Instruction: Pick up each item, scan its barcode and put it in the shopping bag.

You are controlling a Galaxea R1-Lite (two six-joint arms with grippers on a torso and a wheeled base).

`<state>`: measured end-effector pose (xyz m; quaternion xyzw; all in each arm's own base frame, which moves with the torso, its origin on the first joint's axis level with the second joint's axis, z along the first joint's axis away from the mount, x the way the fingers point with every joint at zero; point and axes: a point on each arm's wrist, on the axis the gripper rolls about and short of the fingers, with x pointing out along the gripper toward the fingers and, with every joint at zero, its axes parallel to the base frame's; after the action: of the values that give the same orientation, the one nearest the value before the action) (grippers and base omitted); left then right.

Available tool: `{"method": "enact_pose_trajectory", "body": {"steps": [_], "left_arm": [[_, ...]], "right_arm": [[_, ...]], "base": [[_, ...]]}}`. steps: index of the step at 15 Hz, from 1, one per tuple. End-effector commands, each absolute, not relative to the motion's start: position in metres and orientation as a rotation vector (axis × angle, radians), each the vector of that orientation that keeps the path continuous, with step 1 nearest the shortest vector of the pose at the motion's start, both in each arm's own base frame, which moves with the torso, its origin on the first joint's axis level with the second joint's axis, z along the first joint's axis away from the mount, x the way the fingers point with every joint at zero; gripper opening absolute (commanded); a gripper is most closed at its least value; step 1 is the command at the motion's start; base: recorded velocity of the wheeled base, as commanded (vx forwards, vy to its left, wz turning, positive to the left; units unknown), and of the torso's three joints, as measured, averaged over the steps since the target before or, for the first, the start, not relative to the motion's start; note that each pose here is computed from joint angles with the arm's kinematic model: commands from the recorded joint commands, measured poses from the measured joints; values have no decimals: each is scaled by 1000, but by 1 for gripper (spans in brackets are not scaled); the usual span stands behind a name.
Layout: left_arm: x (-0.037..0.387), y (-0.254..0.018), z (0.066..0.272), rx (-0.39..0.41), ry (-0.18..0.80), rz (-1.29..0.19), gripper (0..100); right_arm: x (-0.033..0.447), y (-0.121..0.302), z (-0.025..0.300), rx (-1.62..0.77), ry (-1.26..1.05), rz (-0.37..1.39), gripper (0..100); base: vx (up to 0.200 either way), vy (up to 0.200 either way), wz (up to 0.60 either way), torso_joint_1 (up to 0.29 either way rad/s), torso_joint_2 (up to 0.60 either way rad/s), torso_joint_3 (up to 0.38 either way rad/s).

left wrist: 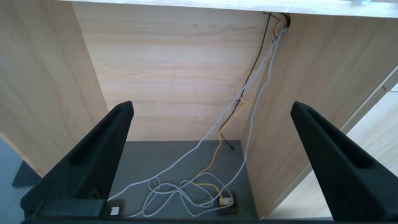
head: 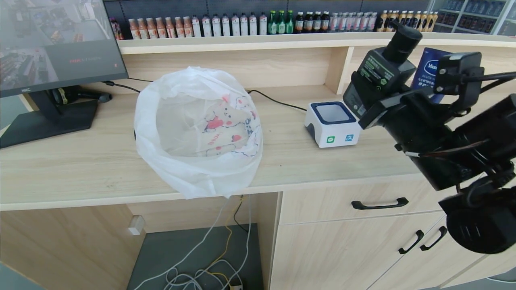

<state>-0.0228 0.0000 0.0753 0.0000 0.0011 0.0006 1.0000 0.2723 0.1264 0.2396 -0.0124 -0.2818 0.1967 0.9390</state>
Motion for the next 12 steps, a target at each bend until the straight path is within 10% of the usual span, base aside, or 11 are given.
{"method": "enact_pose_trajectory", "body": {"steps": [1, 12], "left_arm": [[-23, 0, 75, 0, 2, 2, 100], [-23, 0, 75, 2, 2, 0, 100]], "right_arm": [[225, 108, 240, 38, -544, 417, 0], [226, 108, 231, 67, -499, 406, 0]], "base": [[0, 0, 0, 0, 0, 0], [0, 0, 0, 0, 0, 0]]}}
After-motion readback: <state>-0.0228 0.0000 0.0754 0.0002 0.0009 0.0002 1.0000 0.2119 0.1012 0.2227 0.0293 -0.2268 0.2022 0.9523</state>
